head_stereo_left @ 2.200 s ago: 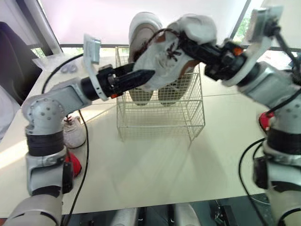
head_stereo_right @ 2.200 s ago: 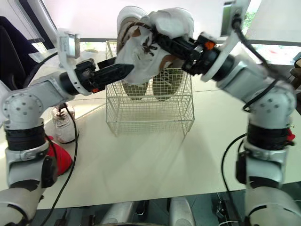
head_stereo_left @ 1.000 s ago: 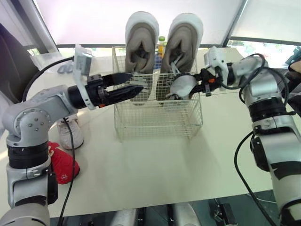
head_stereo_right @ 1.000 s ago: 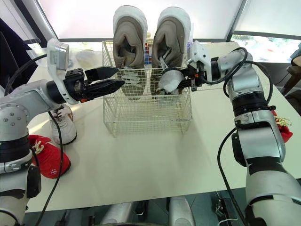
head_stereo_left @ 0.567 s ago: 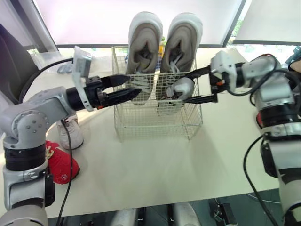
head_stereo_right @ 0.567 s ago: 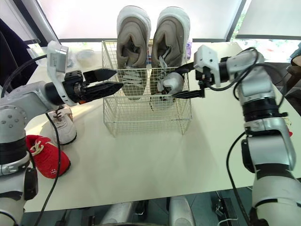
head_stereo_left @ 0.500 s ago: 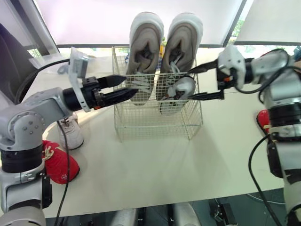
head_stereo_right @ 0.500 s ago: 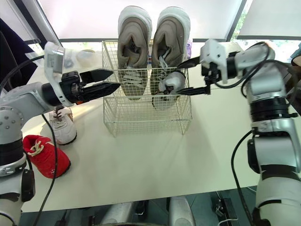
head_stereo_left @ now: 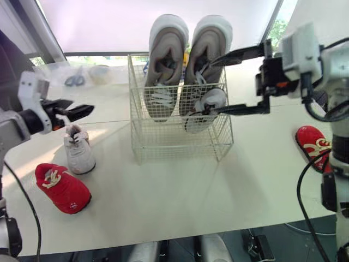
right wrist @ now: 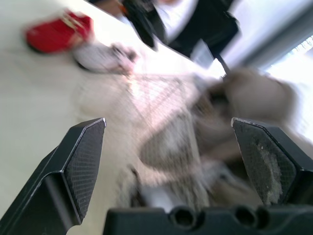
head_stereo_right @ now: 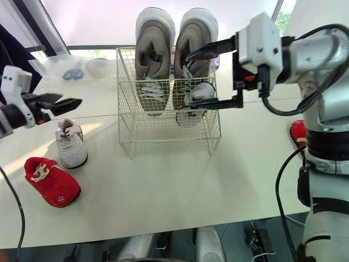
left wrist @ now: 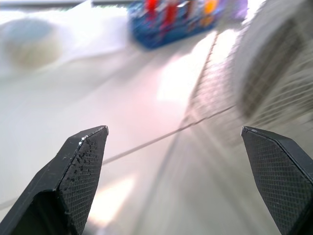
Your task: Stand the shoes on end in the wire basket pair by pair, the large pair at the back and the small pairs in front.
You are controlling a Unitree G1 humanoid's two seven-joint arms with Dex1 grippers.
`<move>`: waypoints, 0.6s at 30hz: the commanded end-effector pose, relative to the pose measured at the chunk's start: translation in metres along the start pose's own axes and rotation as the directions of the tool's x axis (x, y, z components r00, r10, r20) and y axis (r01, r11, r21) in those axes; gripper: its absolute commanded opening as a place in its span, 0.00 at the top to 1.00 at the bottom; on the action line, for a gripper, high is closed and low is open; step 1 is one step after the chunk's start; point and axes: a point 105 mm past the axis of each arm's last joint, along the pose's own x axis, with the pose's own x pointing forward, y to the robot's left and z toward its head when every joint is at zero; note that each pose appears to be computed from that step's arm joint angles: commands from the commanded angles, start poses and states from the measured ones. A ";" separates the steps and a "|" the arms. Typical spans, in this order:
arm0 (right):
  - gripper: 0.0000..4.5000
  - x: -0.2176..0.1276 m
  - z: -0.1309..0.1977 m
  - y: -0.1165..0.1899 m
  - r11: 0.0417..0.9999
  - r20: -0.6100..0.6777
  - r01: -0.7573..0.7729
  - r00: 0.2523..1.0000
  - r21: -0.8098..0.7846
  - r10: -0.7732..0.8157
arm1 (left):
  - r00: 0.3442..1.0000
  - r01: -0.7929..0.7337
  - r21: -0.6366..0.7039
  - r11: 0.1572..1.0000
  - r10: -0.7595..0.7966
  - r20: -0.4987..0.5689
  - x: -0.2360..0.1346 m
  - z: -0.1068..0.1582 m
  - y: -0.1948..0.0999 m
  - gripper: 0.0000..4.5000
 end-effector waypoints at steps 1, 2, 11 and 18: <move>0.01 0.005 0.008 0.002 1.000 0.031 0.007 0.999 -0.024 -0.007 | 0.986 -0.161 -0.036 0.986 0.158 -0.060 -0.002 -0.013 0.042 0.00; 0.01 0.006 0.008 0.002 1.000 0.035 0.003 0.999 -0.022 -0.002 | 0.980 -0.187 -0.051 0.981 0.183 -0.083 0.000 -0.019 0.049 0.00; 0.01 0.008 0.010 0.007 1.000 0.039 0.004 0.999 -0.010 -0.004 | 0.952 -0.224 -0.095 0.970 0.197 -0.233 0.021 -0.061 0.059 0.00; 0.01 0.005 0.011 0.011 1.000 0.026 0.026 0.999 0.004 -0.027 | 0.918 -0.296 -0.107 0.949 0.252 -0.306 0.029 -0.093 0.070 0.00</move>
